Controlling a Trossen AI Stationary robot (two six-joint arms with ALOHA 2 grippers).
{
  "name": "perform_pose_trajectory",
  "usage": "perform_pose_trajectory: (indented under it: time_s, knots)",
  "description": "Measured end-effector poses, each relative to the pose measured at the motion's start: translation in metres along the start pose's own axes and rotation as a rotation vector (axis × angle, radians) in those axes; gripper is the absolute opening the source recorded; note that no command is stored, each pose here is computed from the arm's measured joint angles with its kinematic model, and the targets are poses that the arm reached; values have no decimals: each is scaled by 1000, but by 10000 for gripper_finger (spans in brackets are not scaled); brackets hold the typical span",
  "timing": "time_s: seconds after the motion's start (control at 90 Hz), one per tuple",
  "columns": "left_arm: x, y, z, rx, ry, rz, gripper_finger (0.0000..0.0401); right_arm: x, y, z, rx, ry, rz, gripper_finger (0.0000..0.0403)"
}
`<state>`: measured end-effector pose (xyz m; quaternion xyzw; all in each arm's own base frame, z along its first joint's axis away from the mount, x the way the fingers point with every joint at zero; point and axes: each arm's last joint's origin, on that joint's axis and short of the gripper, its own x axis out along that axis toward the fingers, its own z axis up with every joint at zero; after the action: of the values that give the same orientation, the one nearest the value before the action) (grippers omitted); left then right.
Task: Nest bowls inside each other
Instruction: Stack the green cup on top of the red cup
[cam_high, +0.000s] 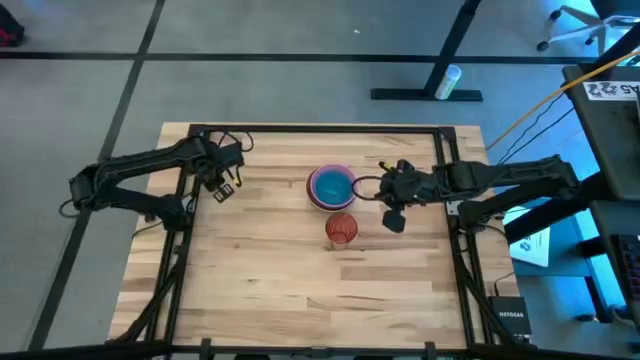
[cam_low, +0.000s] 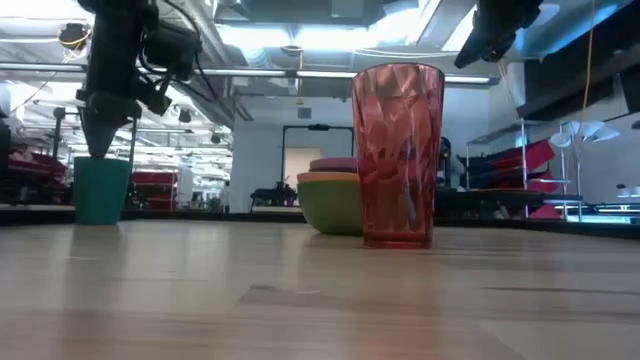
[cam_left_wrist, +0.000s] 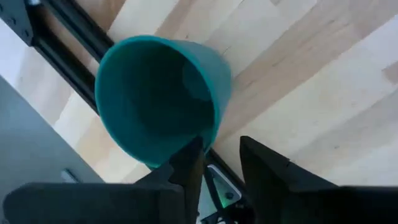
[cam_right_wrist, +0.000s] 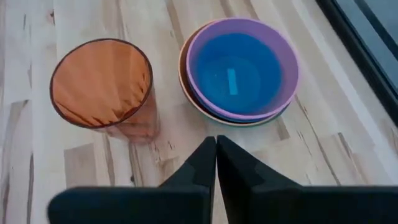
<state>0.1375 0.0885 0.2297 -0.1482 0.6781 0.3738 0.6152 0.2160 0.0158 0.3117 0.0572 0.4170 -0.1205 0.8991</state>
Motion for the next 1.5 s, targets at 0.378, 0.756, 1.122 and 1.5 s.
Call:
perform_pose_trajectory:
  time_s: [0.378, 0.756, 1.122, 1.5]
  knots:
    - [6, -14, -3, 121, -36, -18, 6, -1, -2, -5, -13, 44, -33, 0]
    - [-26, -23, 4, 174, -150, -76, 0, 8, -9, -33, 24, -74, -11, 0]
    - [-70, -30, 15, 195, -357, -168, 0, 15, -30, -79, 139, -370, 68, 0]
    - [-135, -51, 26, 336, -600, -306, 0, 30, -51, -97, 197, -415, 88, 0]
